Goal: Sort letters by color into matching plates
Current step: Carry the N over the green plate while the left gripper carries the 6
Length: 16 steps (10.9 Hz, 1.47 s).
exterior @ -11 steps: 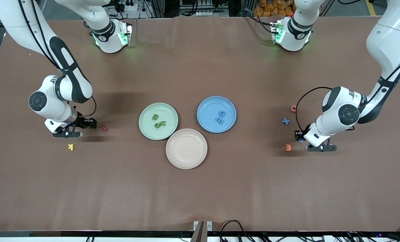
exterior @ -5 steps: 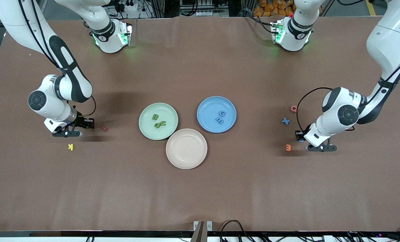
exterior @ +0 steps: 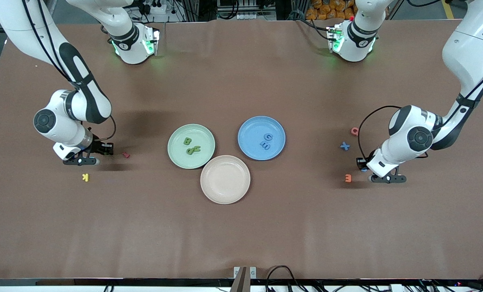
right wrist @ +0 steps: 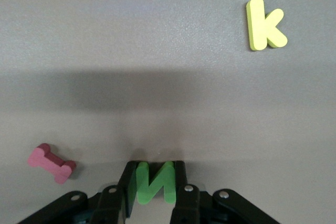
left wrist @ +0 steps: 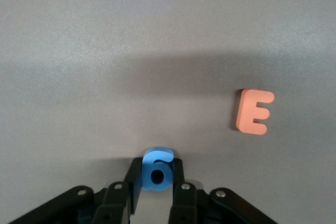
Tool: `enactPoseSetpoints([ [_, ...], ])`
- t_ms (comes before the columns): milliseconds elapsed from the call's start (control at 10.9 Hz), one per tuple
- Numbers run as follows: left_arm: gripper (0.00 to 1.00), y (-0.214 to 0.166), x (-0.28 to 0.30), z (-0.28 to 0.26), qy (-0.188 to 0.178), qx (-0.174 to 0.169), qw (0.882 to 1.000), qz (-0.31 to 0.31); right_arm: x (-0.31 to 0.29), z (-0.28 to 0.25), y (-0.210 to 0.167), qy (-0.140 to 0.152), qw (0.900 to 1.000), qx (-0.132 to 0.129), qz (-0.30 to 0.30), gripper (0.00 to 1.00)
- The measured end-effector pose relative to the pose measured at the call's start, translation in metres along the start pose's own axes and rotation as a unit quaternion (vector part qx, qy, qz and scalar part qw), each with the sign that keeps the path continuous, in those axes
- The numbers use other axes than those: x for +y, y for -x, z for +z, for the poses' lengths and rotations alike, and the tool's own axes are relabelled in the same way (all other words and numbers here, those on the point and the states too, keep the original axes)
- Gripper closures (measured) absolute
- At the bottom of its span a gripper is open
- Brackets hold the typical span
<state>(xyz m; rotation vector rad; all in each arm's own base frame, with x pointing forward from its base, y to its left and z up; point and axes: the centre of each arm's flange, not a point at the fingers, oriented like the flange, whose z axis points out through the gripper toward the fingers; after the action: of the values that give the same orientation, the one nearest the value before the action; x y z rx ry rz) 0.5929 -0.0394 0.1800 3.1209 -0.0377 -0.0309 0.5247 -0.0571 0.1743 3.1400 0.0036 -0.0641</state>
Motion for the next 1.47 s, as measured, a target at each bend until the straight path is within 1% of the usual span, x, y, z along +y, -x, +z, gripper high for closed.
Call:
enactPoseSetpoints([
  [183, 0.73, 0.000, 0.001, 0.000, 0.000, 0.001, 1.000, 0.001, -0.001, -0.004, 0.001, -0.002, 1.000, -0.007, -0.001, 0.67],
  [367, 0.73, -0.001, 0.004, -0.001, 0.001, 0.002, 1.000, 0.003, -0.006, -0.019, 0.001, -0.006, 1.000, -0.013, 0.001, 0.67],
  [550, 0.73, -0.002, 0.009, -0.002, 0.001, 0.004, 1.000, 0.007, -0.017, -0.038, 0.001, -0.010, 0.999, -0.020, 0.024, 0.67],
  [733, 0.73, -0.003, 0.026, -0.005, 0.000, 0.007, 1.000, 0.010, -0.037, -0.056, -0.002, -0.012, 0.998, -0.034, 0.054, 0.67],
  [1008, 0.73, -0.003, 0.058, -0.012, -0.006, 0.010, 1.000, 0.008, -0.072, -0.066, -0.007, -0.010, 0.996, -0.034, 0.083, 0.67],
  [1283, 0.73, 0.002, 0.080, -0.013, -0.012, 0.005, 1.000, -0.005, -0.106, -0.069, -0.008, -0.024, 0.993, -0.033, 0.106, 0.67],
  [1466, 0.73, 0.006, 0.098, -0.015, -0.020, -0.001, 1.000, -0.015, -0.145, -0.074, -0.008, -0.031, 0.992, -0.031, 0.123, 0.67],
])
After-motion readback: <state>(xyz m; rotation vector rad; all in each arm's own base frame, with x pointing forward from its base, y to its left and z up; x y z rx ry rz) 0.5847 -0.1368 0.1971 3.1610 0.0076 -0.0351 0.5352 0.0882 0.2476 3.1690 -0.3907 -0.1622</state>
